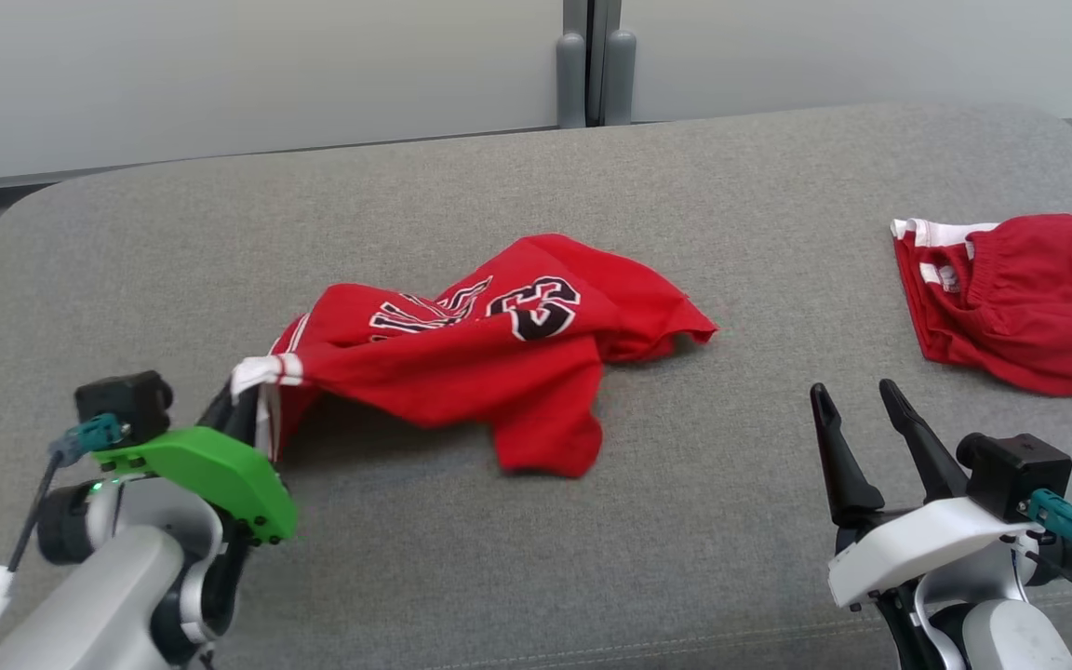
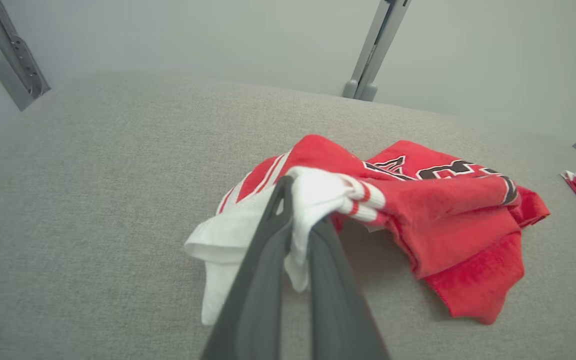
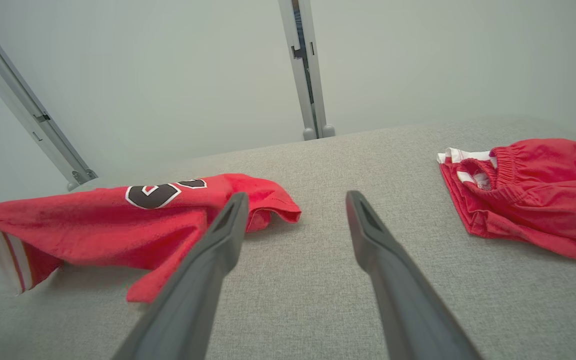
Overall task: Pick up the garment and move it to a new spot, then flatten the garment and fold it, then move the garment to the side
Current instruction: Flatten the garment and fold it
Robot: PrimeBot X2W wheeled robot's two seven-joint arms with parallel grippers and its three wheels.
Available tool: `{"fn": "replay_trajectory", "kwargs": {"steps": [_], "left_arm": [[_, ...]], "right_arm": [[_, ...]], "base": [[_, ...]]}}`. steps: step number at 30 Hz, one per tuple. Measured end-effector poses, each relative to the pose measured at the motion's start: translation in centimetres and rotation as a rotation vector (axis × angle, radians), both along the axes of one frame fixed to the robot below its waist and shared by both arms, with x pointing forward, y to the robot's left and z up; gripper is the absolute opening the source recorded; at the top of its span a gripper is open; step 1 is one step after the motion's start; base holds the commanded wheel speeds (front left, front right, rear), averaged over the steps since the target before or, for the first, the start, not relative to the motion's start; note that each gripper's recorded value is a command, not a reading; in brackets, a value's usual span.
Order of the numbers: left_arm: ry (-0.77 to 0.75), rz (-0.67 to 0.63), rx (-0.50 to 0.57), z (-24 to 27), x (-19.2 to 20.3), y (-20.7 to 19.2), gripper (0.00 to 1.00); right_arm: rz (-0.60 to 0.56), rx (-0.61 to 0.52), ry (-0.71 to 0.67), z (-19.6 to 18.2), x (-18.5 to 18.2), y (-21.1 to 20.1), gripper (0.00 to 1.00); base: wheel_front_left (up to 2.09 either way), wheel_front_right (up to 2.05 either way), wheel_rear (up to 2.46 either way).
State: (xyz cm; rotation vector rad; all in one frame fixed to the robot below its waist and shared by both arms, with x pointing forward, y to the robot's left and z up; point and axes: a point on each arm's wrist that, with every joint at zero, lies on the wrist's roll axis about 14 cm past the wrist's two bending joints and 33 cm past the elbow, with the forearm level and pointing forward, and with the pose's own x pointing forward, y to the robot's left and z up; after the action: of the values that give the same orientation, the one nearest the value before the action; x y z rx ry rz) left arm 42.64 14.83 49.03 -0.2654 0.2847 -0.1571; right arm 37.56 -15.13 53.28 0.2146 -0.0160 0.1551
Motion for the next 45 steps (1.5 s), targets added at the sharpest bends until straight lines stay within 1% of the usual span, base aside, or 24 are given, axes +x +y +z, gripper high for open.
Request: {"fn": "replay_trajectory", "kwargs": {"steps": [2, 8, 12, 14, 16, 20, 26, 28, 31, 34, 36, 37, 38, 43, 45], "left_arm": [[0.005, 0.029, 0.042, -0.3, 0.1, 1.5, 0.00], [0.008, 0.076, 0.092, -0.5, 0.3, 3.7, 0.00], [-0.031, 0.118, 0.179, 0.4, 1.0, 6.3, 0.00], [-0.069, 0.123, 0.205, 1.5, 1.4, 6.7, 0.00], [-0.082, 0.095, 0.229, 1.9, 1.3, 6.1, 0.00], [0.010, 0.026, 0.199, -0.9, -0.6, 3.5, 0.00], [0.166, 0.037, 0.218, -6.3, -4.0, 3.6, 0.00], [0.204, 0.042, 0.201, -7.5, -4.9, 3.5, 0.00], [0.227, 0.040, 0.180, -8.3, -5.6, 3.1, 0.00], [0.242, 0.065, 0.145, -9.0, -6.2, 3.0, 0.00], [0.222, 0.105, 0.113, -8.7, -6.1, 3.3, 0.36], [0.211, 0.123, 0.102, -8.6, -6.1, 3.5, 0.73], [0.202, 0.137, 0.094, -8.4, -6.1, 3.7, 1.00], [0.156, 0.175, 0.052, -7.5, -6.4, 4.2, 1.00], [0.134, 0.181, 0.029, -6.9, -6.7, 4.0, 1.00]], "right_arm": [[-0.002, 0.002, 0.003, -0.1, 0.1, -0.1, 1.00], [-0.017, 0.005, 0.016, -0.7, 0.3, -0.5, 1.00], [-0.021, 0.003, 0.015, -0.6, 0.5, -0.7, 1.00], [-0.020, 0.002, 0.017, -0.7, 0.5, -0.7, 1.00], [-0.018, -0.001, 0.018, -0.7, 0.5, -0.6, 1.00], [-0.015, -0.001, 0.022, -0.9, 0.5, -0.5, 1.00], [-0.001, -0.001, 0.027, -1.0, 0.4, 0.0, 1.00], [0.006, -0.002, 0.033, -1.1, 0.4, 0.2, 1.00], [0.024, -0.001, 0.051, -1.5, 0.4, 0.8, 1.00], [0.066, 0.022, 0.096, -2.5, 0.2, 2.1, 1.00], [0.105, 0.048, 0.131, -3.2, 0.2, 3.4, 1.00], [0.128, 0.075, 0.148, -3.5, 0.4, 4.2, 1.00], [0.150, 0.090, 0.162, -3.7, 0.5, 4.9, 1.00], [0.275, 0.207, 0.263, -5.1, 1.0, 9.1, 1.00], [0.318, 0.236, 0.296, -5.4, 1.2, 10.6, 1.00]], "base": [[0.00, 0.00, 0.00], [0.00, 0.00, 0.00], [0.00, 0.00, 0.00], [0.00, 0.00, 0.00], [0.00, 0.00, 0.00], [0.00, 0.00, 0.00], [0.00, 0.00, 0.00], [0.00, 0.00, 0.00], [0.00, 0.00, 0.00], [0.00, 0.00, 0.00], [0.00, 0.00, 0.00], [0.00, 0.00, 0.00], [0.00, 0.00, 0.00], [0.00, 0.00, 0.00], [0.00, 0.00, 0.00]]}}
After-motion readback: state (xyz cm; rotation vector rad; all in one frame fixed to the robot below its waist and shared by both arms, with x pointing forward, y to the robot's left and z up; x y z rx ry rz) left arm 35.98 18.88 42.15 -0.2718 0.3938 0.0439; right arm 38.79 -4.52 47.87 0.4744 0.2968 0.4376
